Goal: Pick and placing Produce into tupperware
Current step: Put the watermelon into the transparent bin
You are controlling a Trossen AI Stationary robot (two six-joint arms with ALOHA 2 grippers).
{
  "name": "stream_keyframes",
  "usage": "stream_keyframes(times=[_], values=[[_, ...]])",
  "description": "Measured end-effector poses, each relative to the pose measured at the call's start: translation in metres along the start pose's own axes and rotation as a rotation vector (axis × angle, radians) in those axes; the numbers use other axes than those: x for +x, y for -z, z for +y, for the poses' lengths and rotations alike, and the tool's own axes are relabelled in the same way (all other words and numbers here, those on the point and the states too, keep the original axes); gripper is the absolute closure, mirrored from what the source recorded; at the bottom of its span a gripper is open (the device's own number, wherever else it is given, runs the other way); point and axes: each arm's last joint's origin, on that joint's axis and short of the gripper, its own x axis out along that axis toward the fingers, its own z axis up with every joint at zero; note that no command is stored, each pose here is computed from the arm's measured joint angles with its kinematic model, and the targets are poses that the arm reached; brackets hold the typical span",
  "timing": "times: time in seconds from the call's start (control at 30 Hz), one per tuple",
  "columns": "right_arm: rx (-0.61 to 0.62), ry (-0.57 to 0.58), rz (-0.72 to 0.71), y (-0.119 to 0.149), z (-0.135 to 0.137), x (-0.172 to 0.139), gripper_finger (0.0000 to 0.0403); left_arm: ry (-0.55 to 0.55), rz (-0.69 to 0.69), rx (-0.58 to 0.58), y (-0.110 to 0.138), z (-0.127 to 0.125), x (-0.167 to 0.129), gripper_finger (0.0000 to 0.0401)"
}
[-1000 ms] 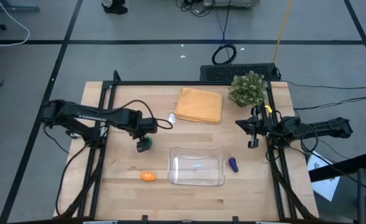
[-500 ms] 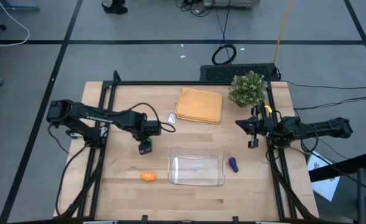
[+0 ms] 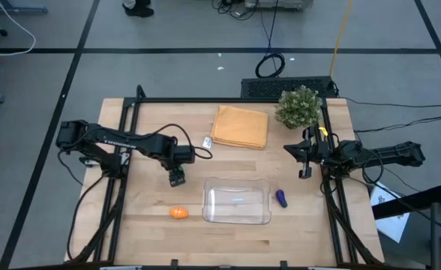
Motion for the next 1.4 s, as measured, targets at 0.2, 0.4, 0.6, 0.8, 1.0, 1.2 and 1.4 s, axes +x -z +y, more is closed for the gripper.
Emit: stream_keyframes(times=[0.2,0.4,0.6,0.8,1.0,1.2,1.4], values=[[0.000,0.000,0.000,0.0000,0.0000,0.0000,0.0403,0.001,0.010,0.031,0.0023,-0.0037,-0.0001,0.0093],[0.000,0.000,0.000,0.0000,0.0000,0.0000,0.0403,0.001,0.008,0.037,0.0029,-0.0057,-0.0001,0.0093],[0.000,0.000,0.000,0.0000,0.0000,0.0000,0.0403,-0.018,-0.005,0.006,0.0013,-0.0057,0.0013,0.0093],[0.000,0.000,0.000,0.0000,0.0000,0.0000,0.0403,-0.031,-0.013,-0.005,0.0007,-0.0054,0.0015,0.0093],[0.001,0.000,0.000,0.0000,0.0000,0.0000,0.0403,-0.042,-0.014,-0.026,0.0010,-0.0050,0.0015,0.0093],[0.000,0.000,0.000,0.0000,0.0000,0.0000,0.0403,-0.026,-0.003,-0.059,0.0021,-0.0066,0.0015,0.0093],[0.001,0.000,0.000,0.0000,0.0000,0.0000,0.0403,-0.046,0.015,-0.089,0.0058,-0.0068,0.0031,0.0093]])
